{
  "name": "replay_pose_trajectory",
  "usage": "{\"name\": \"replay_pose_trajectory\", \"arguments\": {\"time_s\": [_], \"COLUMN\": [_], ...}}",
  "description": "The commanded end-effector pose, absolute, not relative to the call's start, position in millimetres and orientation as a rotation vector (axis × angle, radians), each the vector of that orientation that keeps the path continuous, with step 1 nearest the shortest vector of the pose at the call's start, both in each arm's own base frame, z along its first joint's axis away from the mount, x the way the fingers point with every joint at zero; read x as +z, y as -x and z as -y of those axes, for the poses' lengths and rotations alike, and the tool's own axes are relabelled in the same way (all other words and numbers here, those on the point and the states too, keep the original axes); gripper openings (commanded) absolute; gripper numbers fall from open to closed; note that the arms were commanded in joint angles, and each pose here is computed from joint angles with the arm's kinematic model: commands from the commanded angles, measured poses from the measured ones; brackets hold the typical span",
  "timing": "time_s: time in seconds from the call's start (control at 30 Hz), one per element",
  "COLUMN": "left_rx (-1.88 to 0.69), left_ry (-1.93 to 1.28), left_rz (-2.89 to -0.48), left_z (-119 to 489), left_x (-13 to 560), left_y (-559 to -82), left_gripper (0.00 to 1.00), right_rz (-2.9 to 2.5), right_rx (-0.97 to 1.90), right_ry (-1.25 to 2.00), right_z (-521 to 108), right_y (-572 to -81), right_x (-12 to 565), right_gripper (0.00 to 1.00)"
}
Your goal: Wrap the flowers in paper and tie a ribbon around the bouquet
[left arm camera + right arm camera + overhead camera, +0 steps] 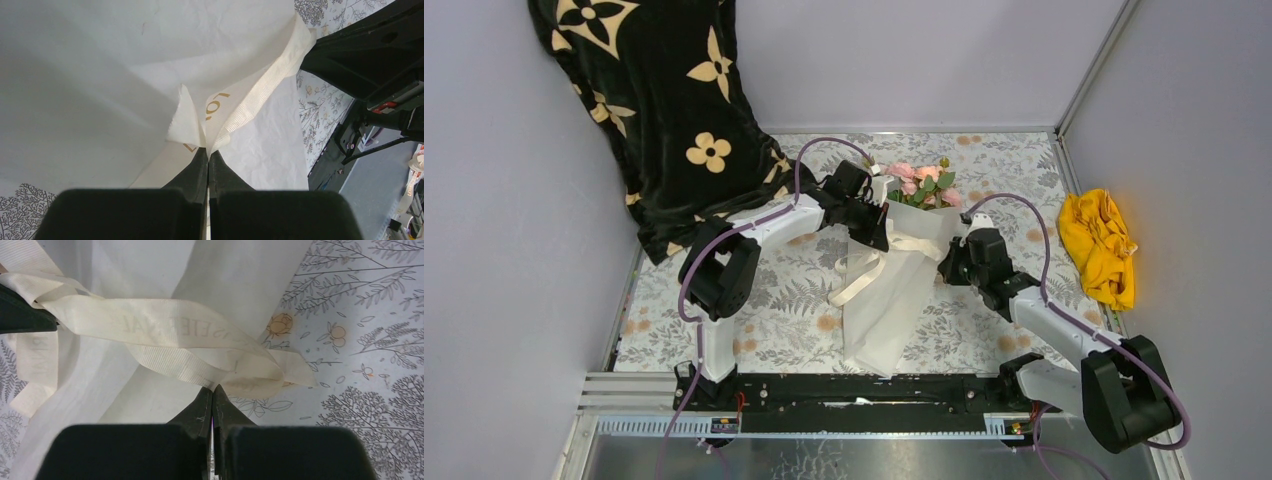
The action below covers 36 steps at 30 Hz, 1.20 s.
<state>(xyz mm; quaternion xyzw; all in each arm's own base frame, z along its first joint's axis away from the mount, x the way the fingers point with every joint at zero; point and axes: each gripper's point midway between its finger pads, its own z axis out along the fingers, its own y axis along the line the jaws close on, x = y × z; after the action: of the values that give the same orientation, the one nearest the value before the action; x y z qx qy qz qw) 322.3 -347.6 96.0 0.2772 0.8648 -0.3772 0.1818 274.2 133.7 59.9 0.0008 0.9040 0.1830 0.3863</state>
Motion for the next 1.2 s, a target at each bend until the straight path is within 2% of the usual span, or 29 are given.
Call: {"name": "replay_pose_trajectory", "arguments": {"time_s": [0.0, 0.3, 0.67, 0.8, 0.9, 0.97, 1.03, 1.07, 1.17], "left_rx": [-1.054, -0.999, -0.983, -0.996, -0.988, -0.983, -0.979, -0.981, -0.989], "left_ry": [-0.783, -0.792, -0.792, -0.789, -0.790, -0.791, -0.791, -0.791, -0.790], "left_rz": [-2.393, -2.389, -2.390, -2.397, -2.394, -2.393, -2.395, -2.397, -2.401], "left_z": [350, 346, 346, 347, 346, 346, 345, 345, 346], "left_x": [101, 96, 93, 92, 92, 92, 91, 91, 90], "left_y": [-330, -336, -339, -338, -338, -338, -338, -337, -337], "left_gripper": [0.00, 0.00, 0.00, 0.00, 0.00, 0.00, 0.00, 0.00, 0.00], "right_rz": [-2.259, -2.356, -2.724, -2.733, -2.762, -2.794, -2.805, -2.800, -2.742], "right_rx": [0.412, 0.438, 0.945, 1.134, 1.134, 1.008, 0.845, 0.777, 0.705], "right_ry": [-0.066, -0.069, 0.019, 0.079, 0.107, 0.083, 0.044, 0.017, -0.072], "right_z": [-126, -131, -181, -206, -213, -205, -190, -183, -177], "right_y": [-281, -271, -174, -159, -160, -168, -177, -181, -194], "right_x": [79, 83, 126, 133, 124, 111, 100, 97, 89], "right_gripper": [0.00, 0.00, 0.00, 0.00, 0.00, 0.15, 0.39, 0.45, 0.53]}}
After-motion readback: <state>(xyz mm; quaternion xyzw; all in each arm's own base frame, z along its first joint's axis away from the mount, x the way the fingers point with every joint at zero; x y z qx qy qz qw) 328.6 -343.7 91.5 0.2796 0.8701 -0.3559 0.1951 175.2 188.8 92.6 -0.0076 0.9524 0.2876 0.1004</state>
